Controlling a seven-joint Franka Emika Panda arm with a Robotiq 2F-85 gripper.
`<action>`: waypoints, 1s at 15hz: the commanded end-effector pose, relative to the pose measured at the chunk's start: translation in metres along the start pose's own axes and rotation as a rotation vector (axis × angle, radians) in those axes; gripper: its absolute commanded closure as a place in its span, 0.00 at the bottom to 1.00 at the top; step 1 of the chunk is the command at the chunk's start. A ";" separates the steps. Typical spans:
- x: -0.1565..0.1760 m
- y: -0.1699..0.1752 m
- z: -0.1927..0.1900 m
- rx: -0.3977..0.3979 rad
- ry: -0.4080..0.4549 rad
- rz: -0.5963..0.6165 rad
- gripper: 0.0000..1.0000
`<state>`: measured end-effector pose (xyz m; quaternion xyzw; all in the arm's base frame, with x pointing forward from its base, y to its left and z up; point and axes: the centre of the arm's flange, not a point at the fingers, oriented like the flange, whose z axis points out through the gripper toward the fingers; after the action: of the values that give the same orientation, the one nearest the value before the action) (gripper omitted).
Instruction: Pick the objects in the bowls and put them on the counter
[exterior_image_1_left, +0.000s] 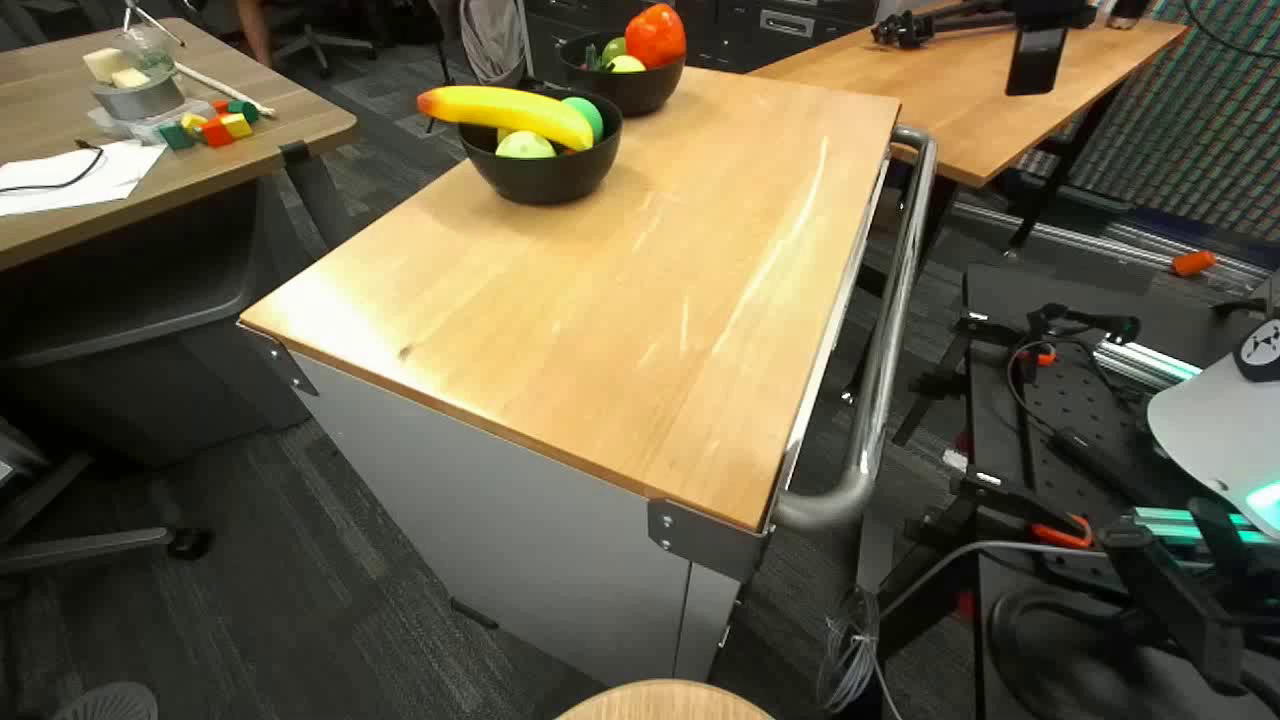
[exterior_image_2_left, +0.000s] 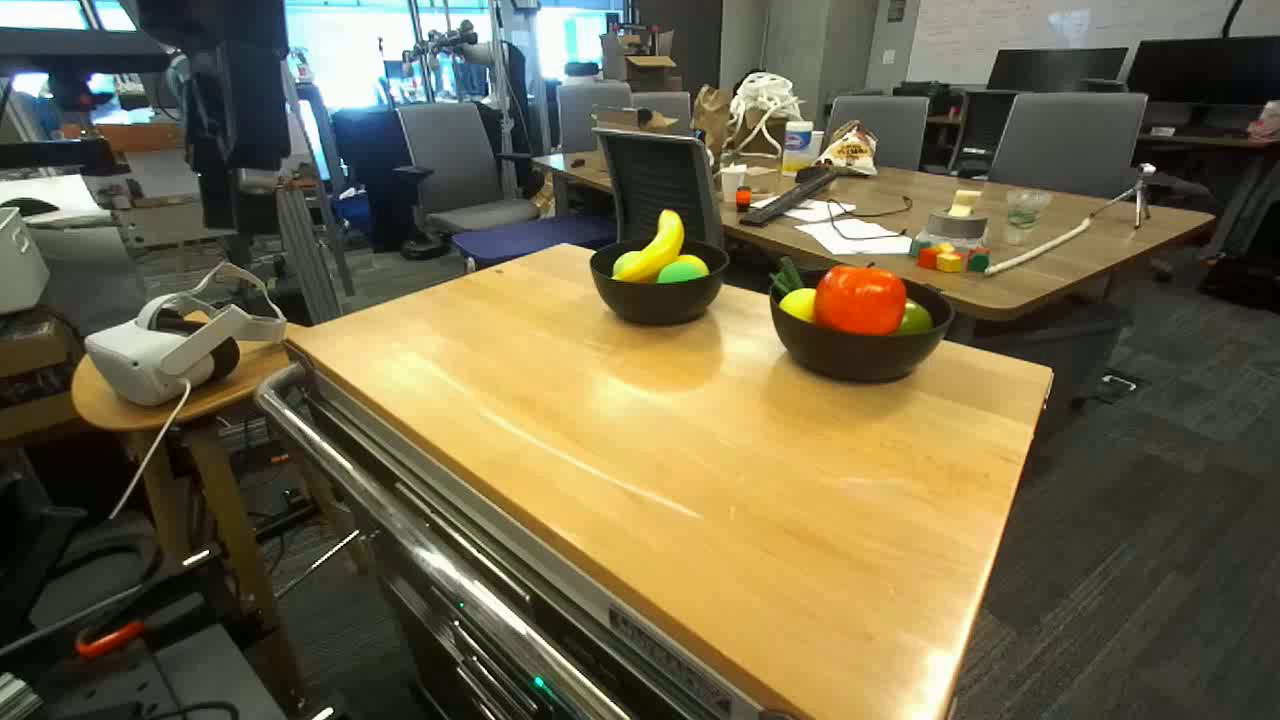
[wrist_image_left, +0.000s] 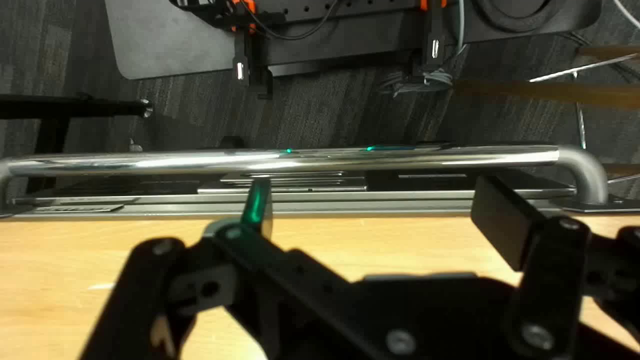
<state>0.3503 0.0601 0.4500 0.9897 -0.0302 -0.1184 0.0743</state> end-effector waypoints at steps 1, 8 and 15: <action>0.000 0.000 -0.001 0.001 0.004 0.000 0.00; 0.001 0.000 -0.006 0.003 0.014 0.001 0.00; -0.015 -0.014 -0.091 -0.190 0.137 -0.029 0.00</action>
<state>0.3556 0.0628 0.4693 0.9895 -0.0161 -0.0931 0.1094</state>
